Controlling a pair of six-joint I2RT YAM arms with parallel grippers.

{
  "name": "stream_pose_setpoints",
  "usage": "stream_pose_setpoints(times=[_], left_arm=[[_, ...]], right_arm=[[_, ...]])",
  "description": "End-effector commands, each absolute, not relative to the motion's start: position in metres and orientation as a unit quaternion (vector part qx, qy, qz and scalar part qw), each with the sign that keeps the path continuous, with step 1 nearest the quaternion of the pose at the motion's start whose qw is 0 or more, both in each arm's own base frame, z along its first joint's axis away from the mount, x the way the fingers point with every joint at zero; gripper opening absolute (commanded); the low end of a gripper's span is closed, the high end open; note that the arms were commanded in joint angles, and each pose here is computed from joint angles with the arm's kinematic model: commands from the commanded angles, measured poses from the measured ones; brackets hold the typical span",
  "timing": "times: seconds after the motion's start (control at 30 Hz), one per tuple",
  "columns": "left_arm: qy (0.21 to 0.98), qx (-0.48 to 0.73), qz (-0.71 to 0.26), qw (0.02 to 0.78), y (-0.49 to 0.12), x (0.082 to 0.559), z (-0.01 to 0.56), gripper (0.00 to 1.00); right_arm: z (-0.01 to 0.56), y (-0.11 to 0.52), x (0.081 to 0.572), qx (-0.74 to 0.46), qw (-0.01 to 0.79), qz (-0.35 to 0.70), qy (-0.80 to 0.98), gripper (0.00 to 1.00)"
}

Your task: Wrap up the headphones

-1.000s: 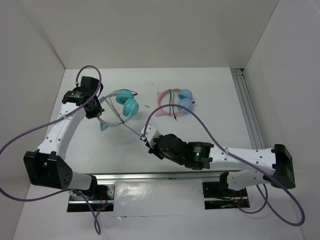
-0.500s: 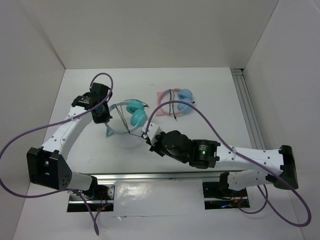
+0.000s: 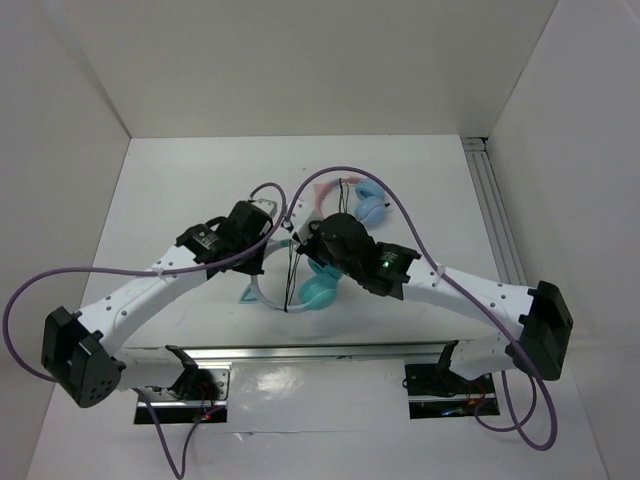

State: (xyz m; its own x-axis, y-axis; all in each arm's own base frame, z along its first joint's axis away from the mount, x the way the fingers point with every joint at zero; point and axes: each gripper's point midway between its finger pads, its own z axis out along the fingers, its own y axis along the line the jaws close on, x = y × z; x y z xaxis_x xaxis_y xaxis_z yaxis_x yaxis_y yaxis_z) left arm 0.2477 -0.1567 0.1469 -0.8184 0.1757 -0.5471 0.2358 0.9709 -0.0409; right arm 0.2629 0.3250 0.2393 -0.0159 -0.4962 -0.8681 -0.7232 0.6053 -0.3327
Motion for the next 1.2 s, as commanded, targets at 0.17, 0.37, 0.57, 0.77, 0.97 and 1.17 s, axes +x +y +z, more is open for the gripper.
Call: stream_pose_setpoints(times=[0.17,0.37,0.57,0.77,0.97,1.17], left_arm=[[0.924,0.181,-0.116,0.317,-0.179,0.21,0.182,0.0],[0.928,0.183,-0.095,0.31,-0.173,0.205,0.186,0.0],[0.94,0.171,-0.057,0.29,-0.166,0.209,0.175,0.0],[0.94,0.142,-0.043,0.306,-0.165,0.219,0.181,0.0],[0.939,0.133,-0.079,0.307,-0.173,0.228,0.188,0.0],[0.945,0.098,-0.058,0.305,-0.155,0.237,0.18,0.0]], right_arm=[[0.257,0.309,0.321,-0.4,0.591,0.077,0.697,0.02],[0.231,0.313,0.33,-0.406,0.571,0.081,0.709,0.25],[0.224,0.31,0.341,-0.4,0.567,0.073,0.716,0.36],[0.206,0.297,0.356,-0.38,0.552,0.072,0.739,0.48],[0.182,0.281,0.368,-0.356,0.532,0.075,0.764,0.63],[0.194,0.262,0.384,-0.311,0.547,0.07,0.774,0.66]])
